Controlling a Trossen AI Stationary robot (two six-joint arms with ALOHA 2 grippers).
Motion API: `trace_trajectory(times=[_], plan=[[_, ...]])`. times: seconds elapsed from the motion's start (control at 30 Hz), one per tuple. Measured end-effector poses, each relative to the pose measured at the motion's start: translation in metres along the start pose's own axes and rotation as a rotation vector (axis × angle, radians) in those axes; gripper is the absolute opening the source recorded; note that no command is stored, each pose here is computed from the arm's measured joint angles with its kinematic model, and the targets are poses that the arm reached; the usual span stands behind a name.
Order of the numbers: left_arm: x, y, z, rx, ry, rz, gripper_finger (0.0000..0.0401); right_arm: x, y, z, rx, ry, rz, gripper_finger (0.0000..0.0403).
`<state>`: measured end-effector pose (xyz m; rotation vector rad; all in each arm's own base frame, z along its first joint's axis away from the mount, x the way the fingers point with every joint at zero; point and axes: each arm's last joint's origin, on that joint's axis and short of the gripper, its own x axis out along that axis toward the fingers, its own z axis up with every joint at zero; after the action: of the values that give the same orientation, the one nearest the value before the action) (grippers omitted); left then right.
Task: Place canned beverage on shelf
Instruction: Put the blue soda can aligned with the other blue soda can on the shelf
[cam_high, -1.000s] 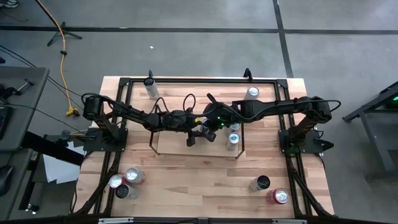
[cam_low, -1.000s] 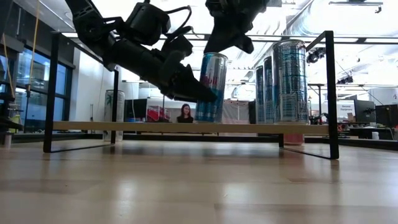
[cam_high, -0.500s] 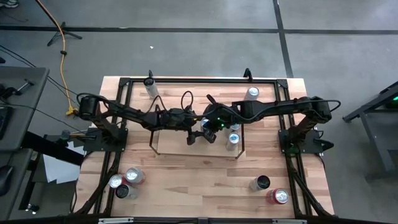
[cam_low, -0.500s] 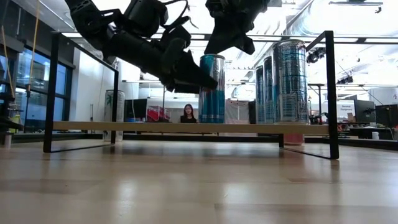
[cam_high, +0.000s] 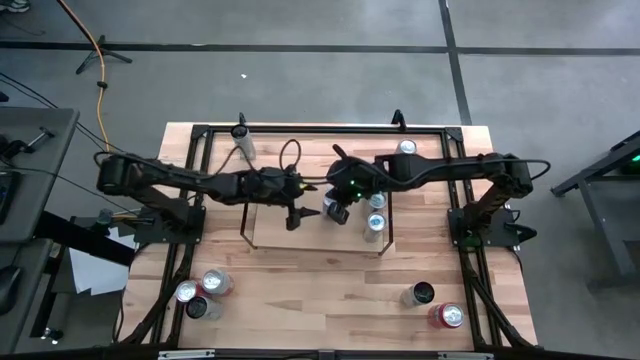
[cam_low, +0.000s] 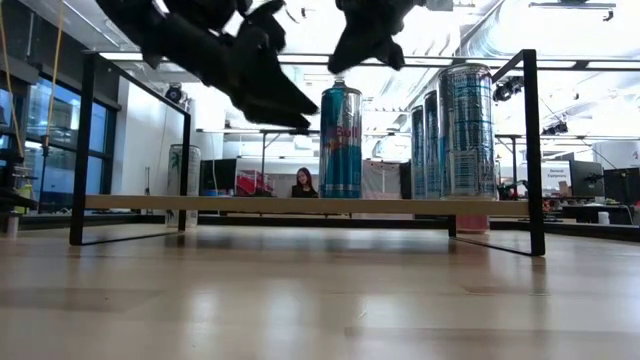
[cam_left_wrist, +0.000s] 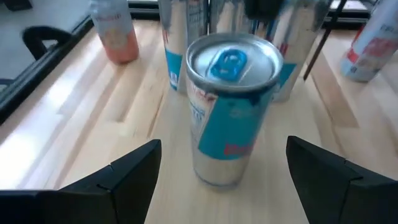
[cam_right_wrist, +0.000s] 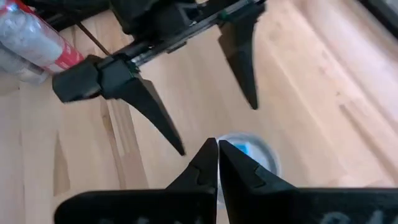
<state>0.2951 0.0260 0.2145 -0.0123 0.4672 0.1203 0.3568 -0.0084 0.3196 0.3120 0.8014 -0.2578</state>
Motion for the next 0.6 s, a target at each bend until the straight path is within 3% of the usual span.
trace_trajectory(times=[0.2, 0.37, 0.47, 0.6], plan=[[-0.041, 0.009, 0.019, -0.024, -0.048, 0.092, 0.0299, -0.028, -0.004, 0.024, -0.034, -0.030, -0.008, 0.0000], [-0.083, 0.014, 0.040, -0.096, -0.212, 0.183, 0.0299, -0.047, -0.007, 0.041, -0.162, -0.068, 0.065, 0.0016], [-0.107, 0.017, 0.050, -0.131, -0.313, 0.250, 0.0299, -0.050, -0.010, 0.043, -0.226, -0.062, 0.118, 0.0058], [-0.135, 0.019, 0.062, -0.172, -0.458, 0.298, 0.0299, -0.047, -0.011, 0.042, -0.308, -0.034, 0.183, 0.0153]])
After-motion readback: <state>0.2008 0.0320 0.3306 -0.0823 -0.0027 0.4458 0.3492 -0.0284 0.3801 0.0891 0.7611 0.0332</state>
